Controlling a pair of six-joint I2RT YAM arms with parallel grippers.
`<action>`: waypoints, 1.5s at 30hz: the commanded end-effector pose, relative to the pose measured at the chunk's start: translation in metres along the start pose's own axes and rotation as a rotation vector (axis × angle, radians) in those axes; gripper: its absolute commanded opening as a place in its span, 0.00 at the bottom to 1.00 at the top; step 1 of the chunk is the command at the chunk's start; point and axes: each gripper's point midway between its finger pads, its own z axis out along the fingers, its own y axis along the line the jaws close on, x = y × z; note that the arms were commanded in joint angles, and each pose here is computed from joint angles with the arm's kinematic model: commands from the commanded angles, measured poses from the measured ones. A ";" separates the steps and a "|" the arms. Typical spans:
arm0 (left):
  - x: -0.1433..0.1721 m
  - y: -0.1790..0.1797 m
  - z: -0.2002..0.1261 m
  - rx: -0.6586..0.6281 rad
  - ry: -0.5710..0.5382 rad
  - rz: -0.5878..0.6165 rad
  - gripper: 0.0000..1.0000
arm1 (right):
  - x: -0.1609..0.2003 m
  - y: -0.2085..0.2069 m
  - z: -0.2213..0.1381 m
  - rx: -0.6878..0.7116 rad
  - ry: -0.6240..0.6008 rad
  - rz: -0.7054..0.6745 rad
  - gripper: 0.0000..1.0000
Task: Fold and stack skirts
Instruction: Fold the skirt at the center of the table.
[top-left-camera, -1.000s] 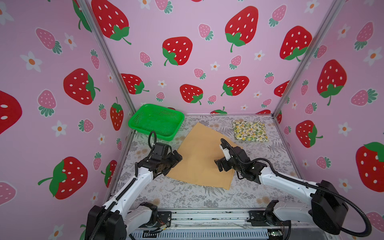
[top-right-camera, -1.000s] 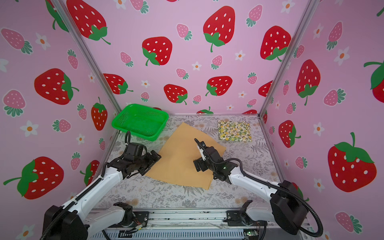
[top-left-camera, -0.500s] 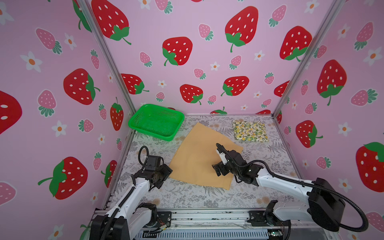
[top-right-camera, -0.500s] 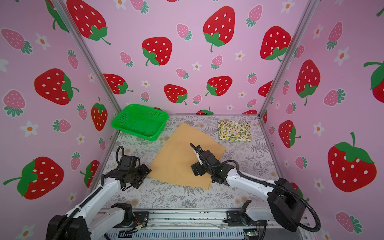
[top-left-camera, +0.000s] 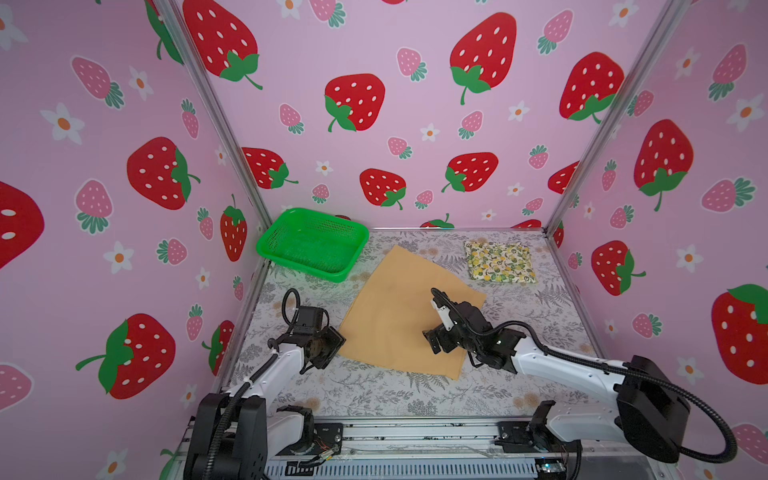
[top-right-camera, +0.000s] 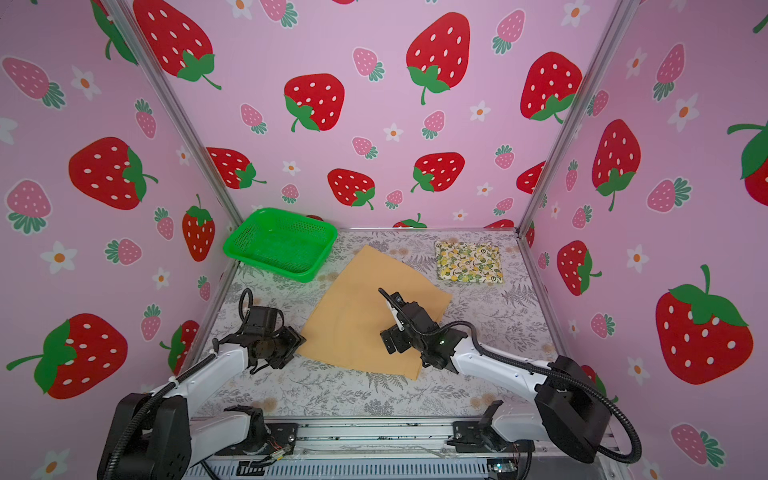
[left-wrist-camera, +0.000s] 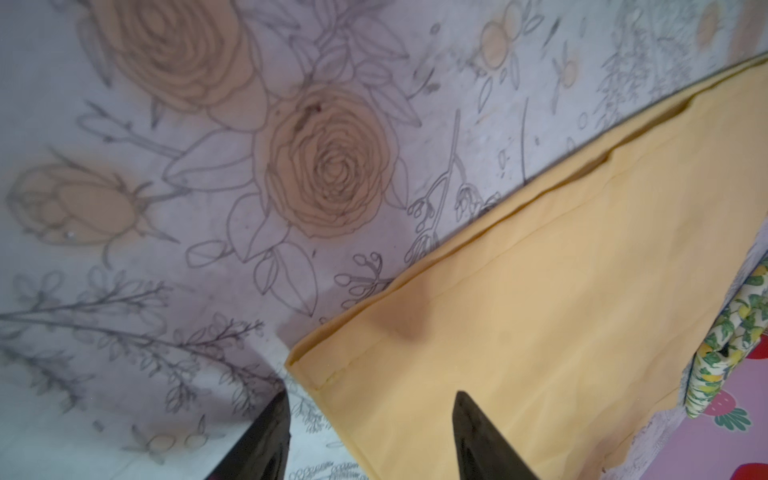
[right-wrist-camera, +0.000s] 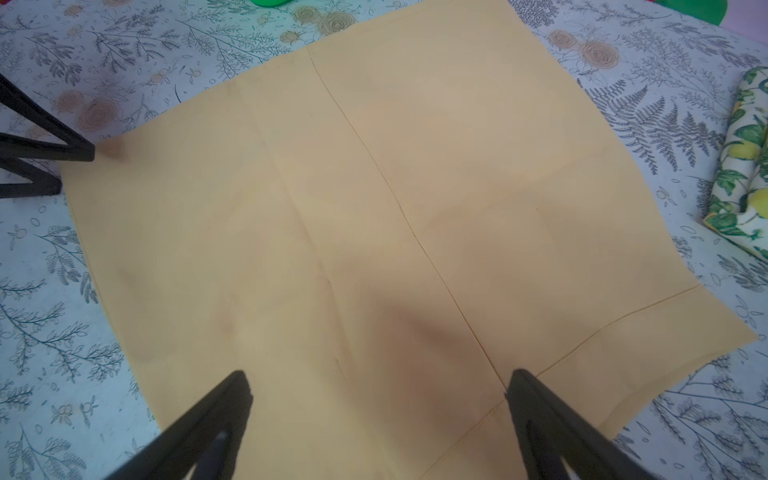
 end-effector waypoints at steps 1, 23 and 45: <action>0.002 0.011 0.008 -0.046 0.024 -0.005 0.52 | 0.005 0.000 -0.001 0.003 0.003 0.004 1.00; -0.022 -0.020 -0.005 0.015 0.039 0.025 0.00 | 0.051 0.021 -0.006 -0.025 0.073 -0.021 1.00; -0.074 -0.105 -0.013 0.145 0.065 0.072 0.00 | 0.088 0.079 -0.003 -0.192 0.160 -0.188 0.84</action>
